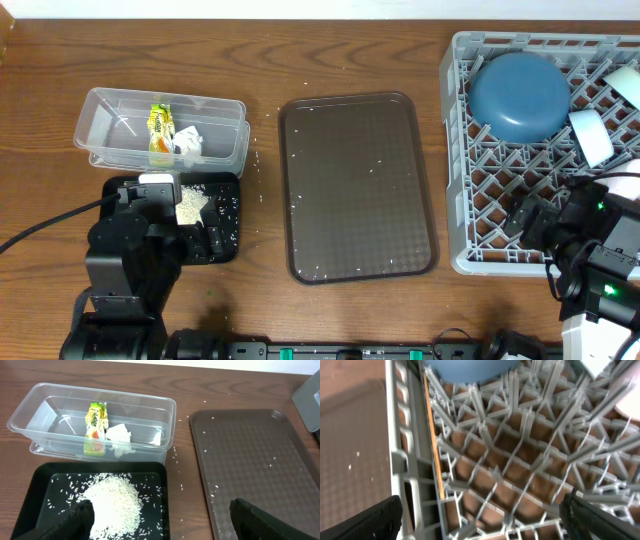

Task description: Sort waste into correct bins and load items into the dishwasher rack

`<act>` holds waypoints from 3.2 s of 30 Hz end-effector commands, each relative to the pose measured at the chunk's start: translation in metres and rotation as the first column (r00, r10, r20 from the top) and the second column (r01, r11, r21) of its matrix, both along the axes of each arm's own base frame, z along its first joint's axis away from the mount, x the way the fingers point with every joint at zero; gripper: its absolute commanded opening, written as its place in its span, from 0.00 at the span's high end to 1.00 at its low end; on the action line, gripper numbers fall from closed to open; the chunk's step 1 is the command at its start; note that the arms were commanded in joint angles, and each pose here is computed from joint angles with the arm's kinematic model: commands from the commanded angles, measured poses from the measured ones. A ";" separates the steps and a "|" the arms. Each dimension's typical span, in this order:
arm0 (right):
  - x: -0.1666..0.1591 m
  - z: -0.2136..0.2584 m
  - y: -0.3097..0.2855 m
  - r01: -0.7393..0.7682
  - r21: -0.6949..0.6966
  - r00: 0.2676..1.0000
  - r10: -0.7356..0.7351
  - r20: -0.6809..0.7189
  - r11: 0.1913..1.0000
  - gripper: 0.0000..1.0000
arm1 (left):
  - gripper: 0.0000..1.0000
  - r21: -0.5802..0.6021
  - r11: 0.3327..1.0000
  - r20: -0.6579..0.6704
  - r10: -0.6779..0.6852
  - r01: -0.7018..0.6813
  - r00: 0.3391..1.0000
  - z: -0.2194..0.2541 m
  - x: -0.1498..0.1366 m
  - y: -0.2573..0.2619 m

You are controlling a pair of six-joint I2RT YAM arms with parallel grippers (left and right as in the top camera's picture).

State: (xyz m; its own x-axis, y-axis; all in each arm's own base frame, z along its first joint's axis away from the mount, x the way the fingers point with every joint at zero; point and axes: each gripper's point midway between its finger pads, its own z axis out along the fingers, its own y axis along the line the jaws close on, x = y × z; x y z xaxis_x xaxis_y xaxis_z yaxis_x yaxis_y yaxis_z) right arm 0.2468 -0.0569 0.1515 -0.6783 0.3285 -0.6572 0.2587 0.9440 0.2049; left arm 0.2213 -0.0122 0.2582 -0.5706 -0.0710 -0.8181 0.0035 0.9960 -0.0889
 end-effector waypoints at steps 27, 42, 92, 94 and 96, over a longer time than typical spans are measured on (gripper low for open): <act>-0.011 -0.005 0.005 0.008 0.025 1.000 -0.007 -0.027 1.000 0.01 | 0.11 0.015 1.000 -0.004 0.003 -0.003 1.000 -0.002 0.000 0.002; -0.028 0.038 0.093 -0.360 -0.079 0.914 0.369 0.172 0.930 0.01 | 0.11 0.015 1.000 -0.004 0.002 -0.002 1.000 -0.002 0.000 0.002; -0.004 0.048 0.099 -0.195 -0.493 0.520 0.515 0.681 0.848 0.01 | 0.11 0.015 1.000 -0.004 0.003 -0.003 1.000 -0.002 0.000 0.002; -0.006 0.047 0.098 -0.187 -0.493 0.521 0.511 0.684 0.850 0.01 | 0.11 0.015 1.000 -0.004 0.002 -0.002 1.000 -0.002 0.000 0.002; -0.005 0.047 0.096 -0.173 -0.495 0.528 0.504 0.683 0.852 0.01 | 0.11 0.015 1.000 -0.004 0.003 -0.003 1.000 -0.002 0.000 0.002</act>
